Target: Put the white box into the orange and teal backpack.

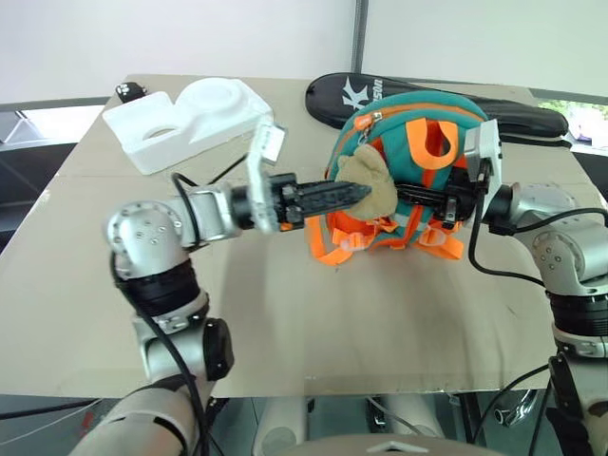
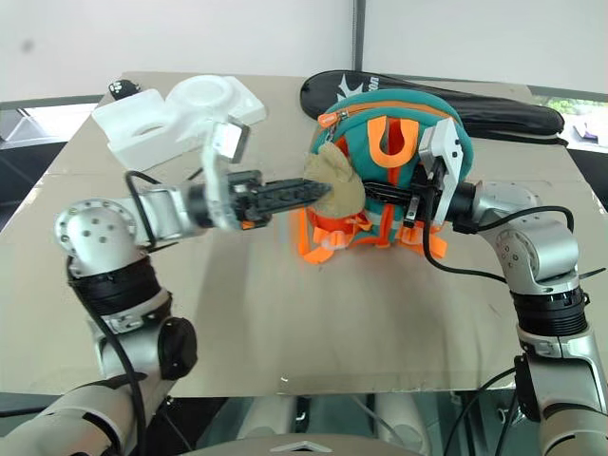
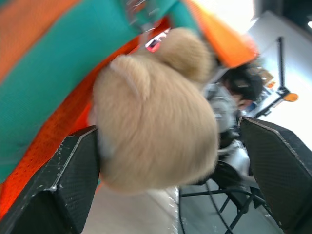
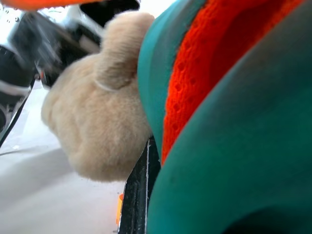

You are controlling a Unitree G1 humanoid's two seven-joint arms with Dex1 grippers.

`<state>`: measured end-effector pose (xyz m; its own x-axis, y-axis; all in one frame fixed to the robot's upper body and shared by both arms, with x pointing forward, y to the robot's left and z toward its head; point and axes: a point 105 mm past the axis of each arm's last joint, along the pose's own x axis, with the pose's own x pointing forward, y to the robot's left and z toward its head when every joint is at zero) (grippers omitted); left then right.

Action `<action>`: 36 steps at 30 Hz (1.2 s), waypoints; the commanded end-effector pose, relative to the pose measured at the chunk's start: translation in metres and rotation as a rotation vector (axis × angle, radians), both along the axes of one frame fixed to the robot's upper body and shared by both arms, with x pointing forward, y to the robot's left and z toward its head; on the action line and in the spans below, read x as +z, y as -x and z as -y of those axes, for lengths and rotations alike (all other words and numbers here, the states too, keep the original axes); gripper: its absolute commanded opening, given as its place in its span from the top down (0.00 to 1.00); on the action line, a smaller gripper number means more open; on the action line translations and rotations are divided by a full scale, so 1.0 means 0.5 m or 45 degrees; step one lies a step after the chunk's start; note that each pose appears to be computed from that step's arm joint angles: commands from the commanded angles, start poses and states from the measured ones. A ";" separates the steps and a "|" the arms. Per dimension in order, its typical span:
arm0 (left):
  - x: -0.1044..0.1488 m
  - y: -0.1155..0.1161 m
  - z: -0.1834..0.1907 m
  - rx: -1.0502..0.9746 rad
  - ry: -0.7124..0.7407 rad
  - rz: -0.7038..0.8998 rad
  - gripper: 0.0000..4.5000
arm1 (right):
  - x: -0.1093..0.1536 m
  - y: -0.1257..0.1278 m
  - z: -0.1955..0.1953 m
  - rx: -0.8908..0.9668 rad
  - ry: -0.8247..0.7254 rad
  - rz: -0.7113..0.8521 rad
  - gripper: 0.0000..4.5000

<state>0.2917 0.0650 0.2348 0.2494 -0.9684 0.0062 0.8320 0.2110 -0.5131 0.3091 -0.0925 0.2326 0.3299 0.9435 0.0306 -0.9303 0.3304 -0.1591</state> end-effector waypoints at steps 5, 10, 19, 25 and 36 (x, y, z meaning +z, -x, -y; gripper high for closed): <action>0.036 0.006 0.000 0.023 0.043 0.134 0.81 | 0.043 0.012 0.003 -0.042 -0.065 0.078 1.00; 0.174 0.011 -0.131 0.076 0.437 0.255 0.89 | 0.093 -0.052 0.073 -0.373 -0.385 0.061 1.00; -0.059 -0.028 -0.262 0.620 0.005 -0.171 0.91 | 0.126 -0.131 0.190 -0.863 -0.678 0.089 1.00; -0.225 -0.052 -0.288 0.953 -0.265 -0.304 0.91 | 0.148 -0.148 0.209 -0.979 -0.752 0.110 1.00; -0.130 -0.102 -0.222 0.883 -0.181 0.185 0.92 | 0.116 -0.098 0.116 -0.705 -0.360 0.202 1.00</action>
